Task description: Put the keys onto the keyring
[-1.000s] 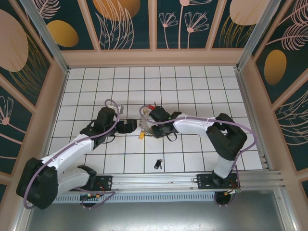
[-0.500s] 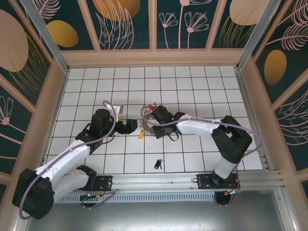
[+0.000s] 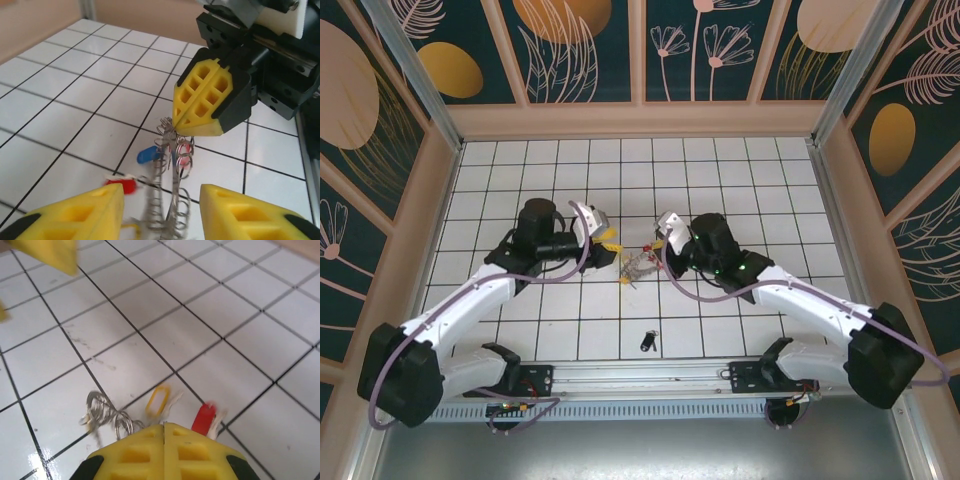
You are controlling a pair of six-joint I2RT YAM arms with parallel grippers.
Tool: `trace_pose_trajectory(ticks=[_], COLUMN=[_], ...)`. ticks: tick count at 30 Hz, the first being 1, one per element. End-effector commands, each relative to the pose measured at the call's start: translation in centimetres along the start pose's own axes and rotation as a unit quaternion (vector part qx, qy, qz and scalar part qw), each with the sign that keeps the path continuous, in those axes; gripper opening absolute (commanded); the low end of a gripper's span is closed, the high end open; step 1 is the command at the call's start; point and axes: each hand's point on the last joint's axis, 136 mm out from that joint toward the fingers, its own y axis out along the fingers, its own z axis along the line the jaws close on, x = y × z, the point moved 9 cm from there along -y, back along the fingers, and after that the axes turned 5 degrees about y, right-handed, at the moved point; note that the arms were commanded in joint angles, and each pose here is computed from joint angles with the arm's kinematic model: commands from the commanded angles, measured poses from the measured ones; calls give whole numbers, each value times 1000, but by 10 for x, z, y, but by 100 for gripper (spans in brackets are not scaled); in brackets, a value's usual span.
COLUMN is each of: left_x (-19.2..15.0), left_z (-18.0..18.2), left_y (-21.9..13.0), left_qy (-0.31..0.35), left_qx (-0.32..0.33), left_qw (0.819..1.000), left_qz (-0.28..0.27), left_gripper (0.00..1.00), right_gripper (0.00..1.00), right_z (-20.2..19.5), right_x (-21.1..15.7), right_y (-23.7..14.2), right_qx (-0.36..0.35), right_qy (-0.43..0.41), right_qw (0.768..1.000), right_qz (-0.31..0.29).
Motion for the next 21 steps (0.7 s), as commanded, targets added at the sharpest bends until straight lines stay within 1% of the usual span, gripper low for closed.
trace_pose_trajectory(ticks=[1, 3, 6, 10, 15, 21], left_x=[-6, -2, 1, 0, -6, -3], left_z=[-10, -10, -14, -19, -31, -36], left_y=[5, 5, 3, 2, 7, 8], left_qy=[52, 69, 104, 118, 133, 140], left_qx=[-85, -80, -63, -65, -71, -73], left_qw=[995, 994, 990, 988, 985, 983], left_qz=[-4, -33, -69, -76, -81, -96], left_gripper=[40, 40, 44, 43, 41, 39], right_gripper=[0, 0, 0, 0, 0, 0], right_z=[13, 15, 20, 28, 34, 38], right_x=[23, 26, 32, 35, 41, 46], right_y=[-14, -17, -20, -25, -29, -25], right_qx=[57, 64, 91, 131, 162, 178], right_qy=[-93, -108, -125, -143, -153, -167], right_qw=[990, 988, 982, 971, 959, 953], right_qz=[-83, -93, -107, -137, -175, -179])
